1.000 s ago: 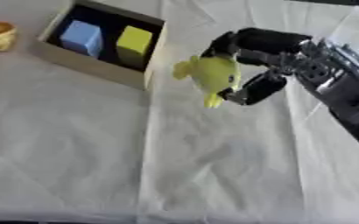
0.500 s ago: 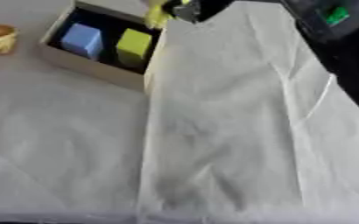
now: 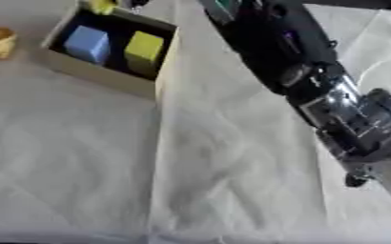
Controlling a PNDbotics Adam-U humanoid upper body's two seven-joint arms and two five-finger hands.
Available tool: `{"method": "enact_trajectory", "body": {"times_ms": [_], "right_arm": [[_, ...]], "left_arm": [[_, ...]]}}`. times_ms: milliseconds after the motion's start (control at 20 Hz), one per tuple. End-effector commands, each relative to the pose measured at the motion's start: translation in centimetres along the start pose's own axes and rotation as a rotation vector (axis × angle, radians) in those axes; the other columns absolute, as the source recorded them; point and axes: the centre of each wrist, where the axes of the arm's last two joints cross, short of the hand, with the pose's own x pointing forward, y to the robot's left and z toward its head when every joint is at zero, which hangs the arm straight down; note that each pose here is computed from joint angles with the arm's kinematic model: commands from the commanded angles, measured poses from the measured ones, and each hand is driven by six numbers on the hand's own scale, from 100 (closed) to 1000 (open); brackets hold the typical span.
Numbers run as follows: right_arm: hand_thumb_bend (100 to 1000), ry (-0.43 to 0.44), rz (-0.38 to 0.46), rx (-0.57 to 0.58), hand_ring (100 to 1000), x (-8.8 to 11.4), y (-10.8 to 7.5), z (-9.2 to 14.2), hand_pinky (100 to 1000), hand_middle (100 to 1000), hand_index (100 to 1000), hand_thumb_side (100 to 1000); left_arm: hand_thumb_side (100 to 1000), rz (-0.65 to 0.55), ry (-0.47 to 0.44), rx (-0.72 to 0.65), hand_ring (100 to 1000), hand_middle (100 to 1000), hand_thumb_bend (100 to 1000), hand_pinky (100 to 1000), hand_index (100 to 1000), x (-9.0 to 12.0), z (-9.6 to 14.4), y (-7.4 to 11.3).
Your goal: Pick up objects on the table and place them in the box.
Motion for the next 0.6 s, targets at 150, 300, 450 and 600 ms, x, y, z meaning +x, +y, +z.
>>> {"method": "enact_trajectory", "body": {"times_ms": [150,300,450,600], "right_arm": [[100,0.025,0.037,0.053,711,-0.3,2.1,-2.4,735,564,705,100],[100,0.027,0.058,0.090,729,-0.7,3.3,-2.9,739,589,717,100],[167,0.065,0.082,0.091,781,-1.0,4.0,-3.1,751,696,801,100],[310,0.143,0.115,0.072,872,-1.0,4.4,-3.4,803,828,917,100]], "left_arm": [[656,0.005,-0.037,-0.025,857,750,100,781,833,0.8,-0.7,-0.2],[655,0.004,-0.042,-0.025,857,749,100,781,833,0.9,-0.8,-0.2],[658,0.007,-0.041,-0.024,857,749,100,781,833,0.9,-0.8,-0.3],[659,0.010,-0.036,-0.025,857,749,100,781,833,0.8,-0.7,-0.4]]}}
